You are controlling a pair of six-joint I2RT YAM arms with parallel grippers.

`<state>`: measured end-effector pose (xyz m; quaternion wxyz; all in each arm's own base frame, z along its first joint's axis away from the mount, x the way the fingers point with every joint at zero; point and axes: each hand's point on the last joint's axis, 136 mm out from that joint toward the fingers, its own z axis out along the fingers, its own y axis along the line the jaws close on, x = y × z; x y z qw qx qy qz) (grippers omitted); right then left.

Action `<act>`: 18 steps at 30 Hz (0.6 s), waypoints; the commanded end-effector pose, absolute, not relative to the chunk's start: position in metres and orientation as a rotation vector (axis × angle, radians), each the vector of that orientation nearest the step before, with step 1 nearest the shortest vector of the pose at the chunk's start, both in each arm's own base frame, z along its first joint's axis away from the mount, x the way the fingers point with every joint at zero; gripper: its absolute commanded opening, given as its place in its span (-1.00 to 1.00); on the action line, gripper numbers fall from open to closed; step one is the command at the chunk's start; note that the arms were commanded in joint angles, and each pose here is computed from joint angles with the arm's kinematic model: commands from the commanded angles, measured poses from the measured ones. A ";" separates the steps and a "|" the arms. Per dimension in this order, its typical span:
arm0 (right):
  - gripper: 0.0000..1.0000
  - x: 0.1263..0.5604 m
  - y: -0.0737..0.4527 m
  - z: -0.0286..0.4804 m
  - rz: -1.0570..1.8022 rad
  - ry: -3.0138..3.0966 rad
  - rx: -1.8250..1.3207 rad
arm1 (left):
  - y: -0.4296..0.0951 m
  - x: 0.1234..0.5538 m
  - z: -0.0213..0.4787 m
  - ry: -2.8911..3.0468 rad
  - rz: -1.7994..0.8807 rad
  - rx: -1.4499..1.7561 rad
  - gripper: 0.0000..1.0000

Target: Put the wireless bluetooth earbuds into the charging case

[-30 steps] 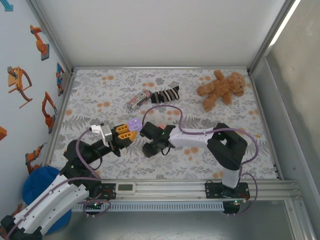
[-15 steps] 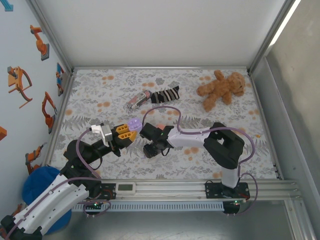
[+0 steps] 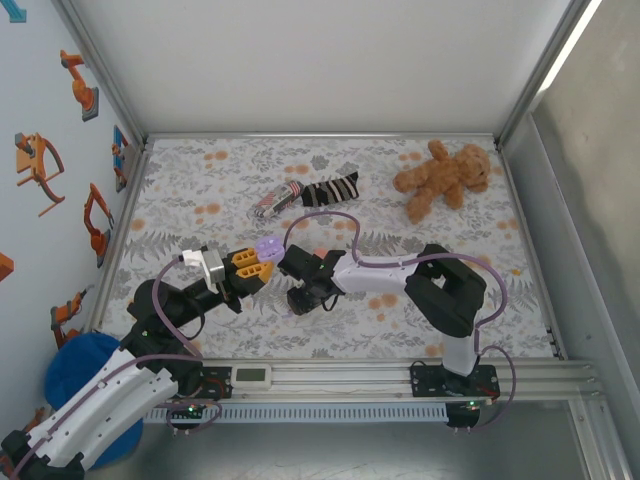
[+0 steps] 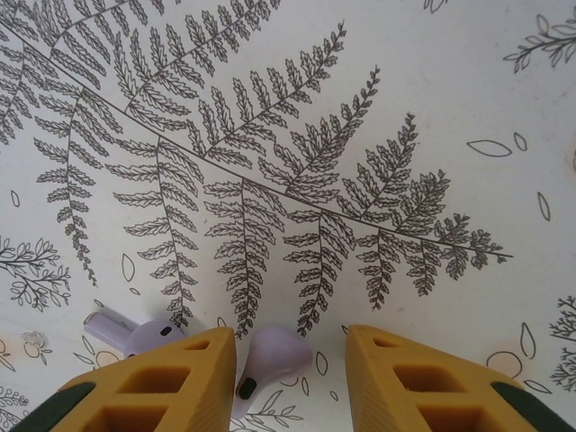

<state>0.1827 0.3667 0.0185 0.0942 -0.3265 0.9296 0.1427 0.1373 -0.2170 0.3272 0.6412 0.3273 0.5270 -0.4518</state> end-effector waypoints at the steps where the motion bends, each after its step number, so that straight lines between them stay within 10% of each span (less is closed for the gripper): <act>1: -0.29 0.177 0.370 0.014 0.410 2.773 -0.996 | -0.216 0.136 0.330 1.173 -1.014 0.750 -1.00; 18: -0.37 0.179 0.374 0.017 0.394 2.757 -1.015 | -0.216 0.136 0.329 1.177 -1.014 0.750 -1.00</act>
